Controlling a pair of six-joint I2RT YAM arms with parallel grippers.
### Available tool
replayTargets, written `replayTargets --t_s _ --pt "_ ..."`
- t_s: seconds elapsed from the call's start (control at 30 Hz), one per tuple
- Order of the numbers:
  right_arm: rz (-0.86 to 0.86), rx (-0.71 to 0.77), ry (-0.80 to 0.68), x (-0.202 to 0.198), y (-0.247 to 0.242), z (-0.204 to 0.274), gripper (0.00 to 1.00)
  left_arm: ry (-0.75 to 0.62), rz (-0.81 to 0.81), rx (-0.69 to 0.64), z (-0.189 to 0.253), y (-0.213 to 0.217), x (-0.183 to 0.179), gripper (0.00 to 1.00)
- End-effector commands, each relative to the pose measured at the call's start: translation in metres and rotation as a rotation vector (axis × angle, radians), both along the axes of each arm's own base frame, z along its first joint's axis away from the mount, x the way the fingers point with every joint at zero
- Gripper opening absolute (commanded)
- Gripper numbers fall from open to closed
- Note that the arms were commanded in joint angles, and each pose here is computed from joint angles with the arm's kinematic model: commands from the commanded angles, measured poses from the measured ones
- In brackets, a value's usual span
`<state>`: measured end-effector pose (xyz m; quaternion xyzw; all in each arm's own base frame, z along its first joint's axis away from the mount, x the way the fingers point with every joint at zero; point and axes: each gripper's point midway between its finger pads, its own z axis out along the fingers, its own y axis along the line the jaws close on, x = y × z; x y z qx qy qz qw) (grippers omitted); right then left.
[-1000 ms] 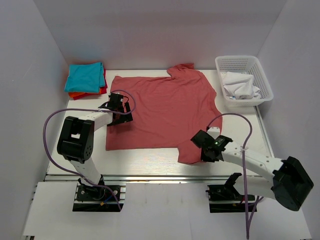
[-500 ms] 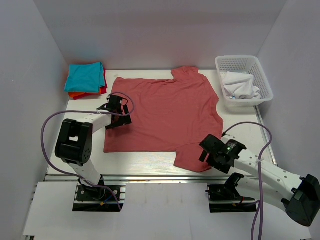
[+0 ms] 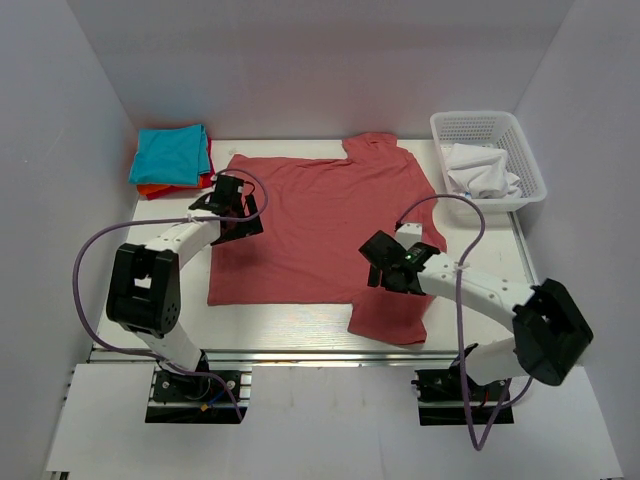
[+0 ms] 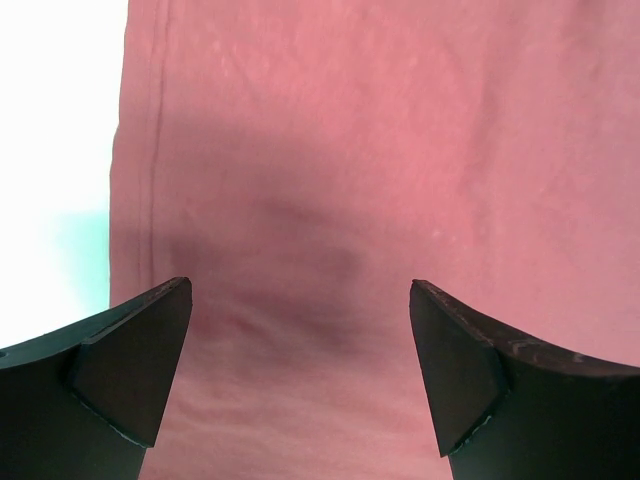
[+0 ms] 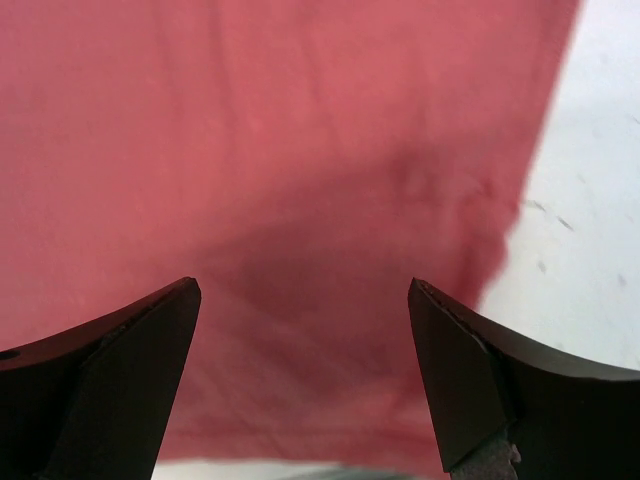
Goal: Fold and stack the t-shirts
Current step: Flatten out the tshirt
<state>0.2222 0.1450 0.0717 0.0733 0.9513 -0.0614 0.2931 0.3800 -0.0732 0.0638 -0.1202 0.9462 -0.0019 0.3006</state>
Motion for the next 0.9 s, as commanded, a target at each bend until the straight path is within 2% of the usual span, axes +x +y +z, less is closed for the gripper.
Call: replayTargets --t_s 0.0,0.1,0.23,0.4,0.53,0.57,0.63,0.7,0.73,0.8,0.83,0.87 --pt "0.04 0.074 -0.051 0.032 0.024 -0.001 0.9 -0.051 -0.005 0.004 0.021 0.0 0.017 1.0" --pt "-0.041 0.099 0.01 0.021 0.012 -0.021 0.9 -0.016 0.0 0.022 0.014 0.002 0.017 1.0" --pt "-0.166 0.13 0.101 -0.015 -0.029 -0.052 0.9 0.028 0.018 0.062 0.003 0.01 0.011 1.0" --pt "-0.224 0.171 0.133 -0.032 -0.045 -0.058 0.9 0.04 0.045 0.091 -0.001 0.017 0.006 1.0" --pt "-0.135 0.173 0.071 -0.015 -0.041 -0.033 0.9 0.03 0.051 0.096 0.005 0.018 0.008 1.0" --pt "-0.107 0.22 0.008 0.003 -0.029 -0.017 0.9 0.029 0.051 0.096 0.005 0.018 0.008 1.0" --pt "-0.031 0.203 -0.041 0.016 -0.025 -0.005 0.9 0.012 0.038 0.089 0.009 0.016 0.013 1.0" --pt "-0.012 0.197 -0.114 0.042 -0.019 0.015 0.9 -0.007 0.023 0.084 0.016 0.012 0.026 1.0" --pt "-0.023 0.145 -0.104 0.049 -0.024 0.009 0.9 -0.015 0.023 0.082 0.018 0.01 0.031 1.0" --pt "0.003 0.149 -0.158 0.076 -0.013 0.026 0.9 -0.034 -0.004 0.083 0.027 0.006 0.047 1.0" --pt "0.009 0.118 -0.116 0.085 -0.016 0.01 0.9 -0.049 -0.012 0.086 0.03 0.002 0.063 1.0" --pt "0.018 0.15 -0.155 0.104 -0.006 0.024 0.9 -0.039 -0.013 0.088 0.03 0.001 0.068 1.0"
